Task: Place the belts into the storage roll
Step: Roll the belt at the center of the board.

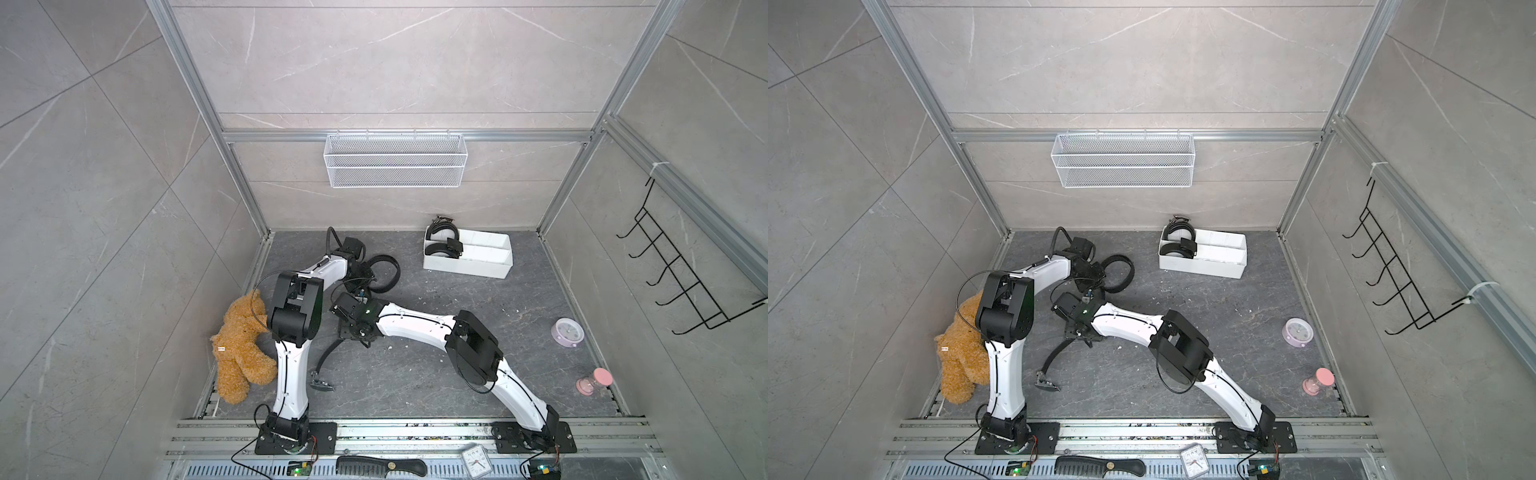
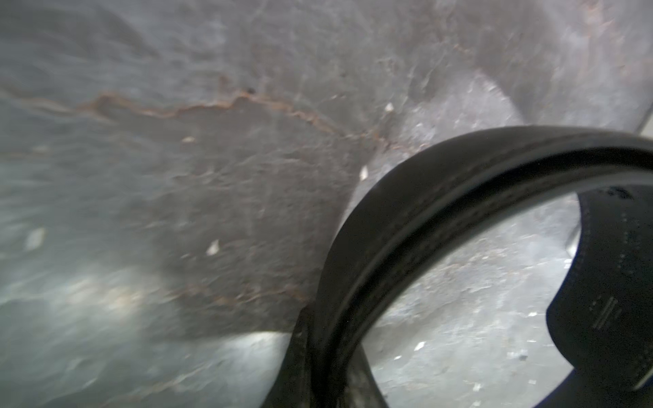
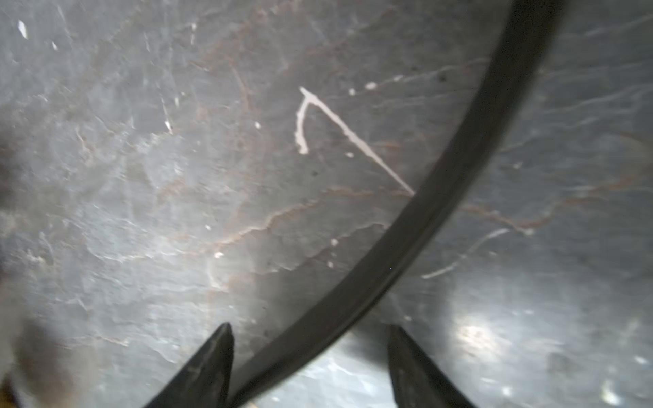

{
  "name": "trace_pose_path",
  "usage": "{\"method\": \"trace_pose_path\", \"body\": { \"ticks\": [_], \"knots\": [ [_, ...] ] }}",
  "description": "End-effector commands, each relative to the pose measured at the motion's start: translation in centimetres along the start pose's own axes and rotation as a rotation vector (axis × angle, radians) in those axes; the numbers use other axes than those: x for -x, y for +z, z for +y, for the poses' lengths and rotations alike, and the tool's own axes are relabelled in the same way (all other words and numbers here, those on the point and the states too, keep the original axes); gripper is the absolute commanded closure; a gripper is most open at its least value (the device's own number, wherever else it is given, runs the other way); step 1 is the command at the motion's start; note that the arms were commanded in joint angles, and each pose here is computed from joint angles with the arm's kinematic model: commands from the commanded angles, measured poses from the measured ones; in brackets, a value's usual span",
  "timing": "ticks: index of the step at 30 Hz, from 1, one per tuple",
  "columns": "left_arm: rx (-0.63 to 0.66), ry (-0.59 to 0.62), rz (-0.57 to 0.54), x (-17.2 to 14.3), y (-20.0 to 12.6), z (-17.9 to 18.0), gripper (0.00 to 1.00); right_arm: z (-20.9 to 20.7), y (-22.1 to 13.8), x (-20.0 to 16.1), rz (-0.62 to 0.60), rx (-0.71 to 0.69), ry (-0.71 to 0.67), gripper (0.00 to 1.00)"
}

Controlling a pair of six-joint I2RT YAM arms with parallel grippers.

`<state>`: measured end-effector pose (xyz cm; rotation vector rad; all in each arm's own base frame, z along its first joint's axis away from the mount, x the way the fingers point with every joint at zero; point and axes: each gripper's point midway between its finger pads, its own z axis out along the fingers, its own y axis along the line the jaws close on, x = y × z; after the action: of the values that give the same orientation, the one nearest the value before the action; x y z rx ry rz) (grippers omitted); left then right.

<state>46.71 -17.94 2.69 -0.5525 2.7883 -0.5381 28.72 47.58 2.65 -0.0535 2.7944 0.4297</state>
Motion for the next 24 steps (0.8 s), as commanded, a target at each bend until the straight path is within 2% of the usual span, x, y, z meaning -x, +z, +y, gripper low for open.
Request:
{"method": "trace_pose_path", "body": {
  "ticks": [1, 10, 15, 18, 22, 24],
  "knots": [
    [0.099, 0.079, 0.031, -1.3, -1.7, 2.0, 1.00, -9.9, -0.3, -4.8, 0.162, -0.288, -0.058, 0.33],
    [0.184, 0.176, 0.117, -5.3, -2.4, 4.8, 1.00, -21.8, -5.3, -4.5, 0.232, -0.446, -0.139, 0.35],
    [0.202, 0.200, 0.126, -6.1, -3.5, 5.4, 1.00, -23.5, -6.6, -2.3, 0.225, -0.488, -0.226, 0.34],
    [0.194, 0.251, 0.172, -7.8, -3.5, 4.9, 1.00, -23.9, -6.4, -1.0, 0.221, -0.493, -0.248, 0.33],
    [0.278, 0.337, 0.216, -10.5, -3.8, 5.7, 1.00, -25.2, -6.6, 1.0, 0.200, -0.543, -0.303, 0.34],
    [0.317, 0.350, 0.234, -11.6, -4.1, 6.8, 0.95, -25.7, -6.5, 1.9, 0.194, -0.543, -0.317, 0.34]
  ]
}}
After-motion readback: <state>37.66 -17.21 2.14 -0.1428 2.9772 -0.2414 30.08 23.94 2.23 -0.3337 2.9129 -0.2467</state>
